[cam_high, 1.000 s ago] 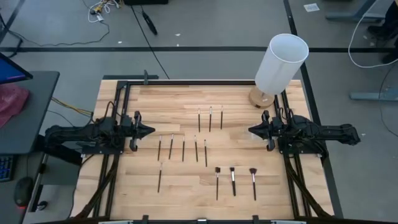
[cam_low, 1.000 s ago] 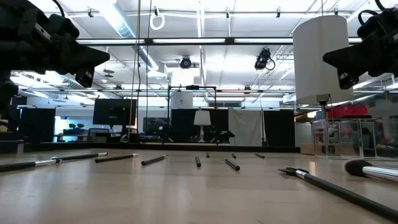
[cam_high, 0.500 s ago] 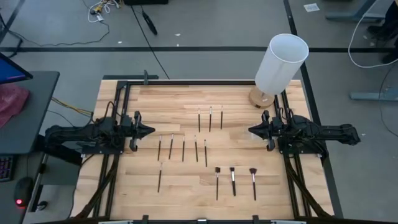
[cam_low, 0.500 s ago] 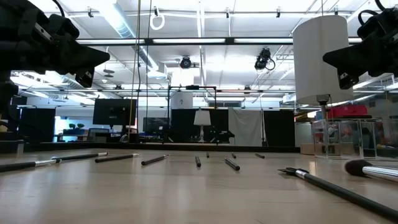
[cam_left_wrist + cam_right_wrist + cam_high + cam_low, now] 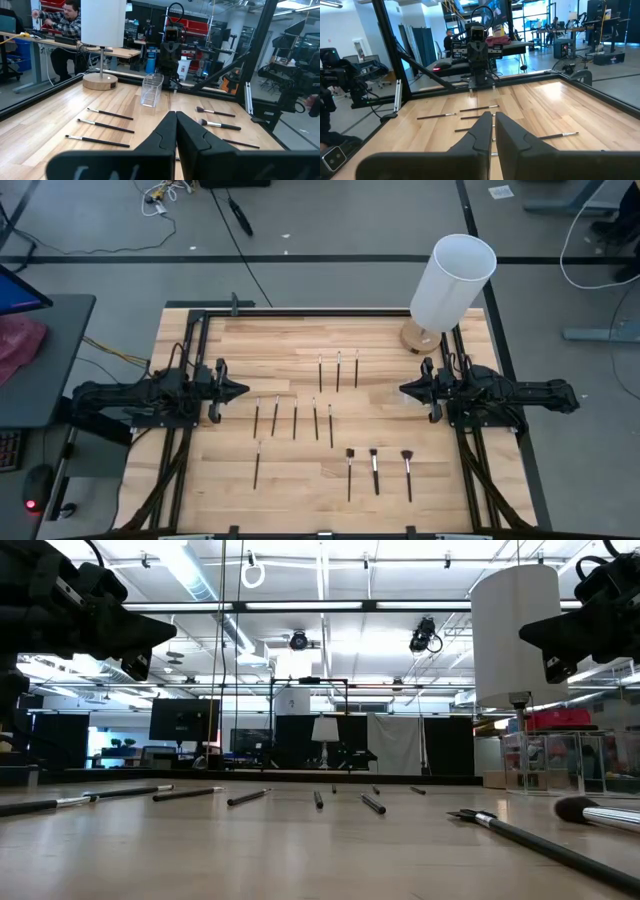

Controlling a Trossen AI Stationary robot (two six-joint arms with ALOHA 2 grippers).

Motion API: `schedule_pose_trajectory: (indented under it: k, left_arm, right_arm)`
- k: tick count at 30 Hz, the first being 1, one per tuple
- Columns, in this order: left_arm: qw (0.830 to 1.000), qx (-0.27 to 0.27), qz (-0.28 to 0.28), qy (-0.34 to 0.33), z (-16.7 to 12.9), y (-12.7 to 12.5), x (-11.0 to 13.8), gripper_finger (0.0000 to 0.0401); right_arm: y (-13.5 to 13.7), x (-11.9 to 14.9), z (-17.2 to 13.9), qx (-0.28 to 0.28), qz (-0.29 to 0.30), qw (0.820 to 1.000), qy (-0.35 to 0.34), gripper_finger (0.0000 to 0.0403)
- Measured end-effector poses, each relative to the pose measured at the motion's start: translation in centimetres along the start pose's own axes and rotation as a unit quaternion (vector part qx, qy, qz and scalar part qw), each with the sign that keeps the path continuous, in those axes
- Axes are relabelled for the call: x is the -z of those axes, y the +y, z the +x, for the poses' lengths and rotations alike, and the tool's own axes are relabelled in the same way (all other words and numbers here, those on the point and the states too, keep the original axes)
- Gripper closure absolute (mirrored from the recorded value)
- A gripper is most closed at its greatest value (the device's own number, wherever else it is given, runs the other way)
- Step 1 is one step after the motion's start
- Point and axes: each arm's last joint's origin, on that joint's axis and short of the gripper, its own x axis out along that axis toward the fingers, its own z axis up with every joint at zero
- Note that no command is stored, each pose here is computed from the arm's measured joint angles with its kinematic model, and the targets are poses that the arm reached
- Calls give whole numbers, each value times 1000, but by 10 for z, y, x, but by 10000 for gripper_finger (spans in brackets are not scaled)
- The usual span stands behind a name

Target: Put items in baskets/containers

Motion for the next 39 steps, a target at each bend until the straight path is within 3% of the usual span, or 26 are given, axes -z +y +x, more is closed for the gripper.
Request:
schedule_pose_trajectory:
  k: [12,19,23,34,39]
  left_arm:
    - [1000,0,0,0,0,0,0,394]
    - [1000,0,0,0,0,0,0,394]
    - [1000,0,0,0,0,0,0,394]
    - [1000,0,0,0,0,0,0,394]
    - [1000,0,0,0,0,0,0,394]
  right_arm:
    - [1,-4,0,-3,5,1000,-22,376]
    - [2,-17,-2,-8,70,993,-90,377]
    - [0,-18,0,27,111,989,-98,397]
    - [-4,-20,23,97,73,986,-112,401]
    - [-5,-24,41,133,57,987,-69,402]
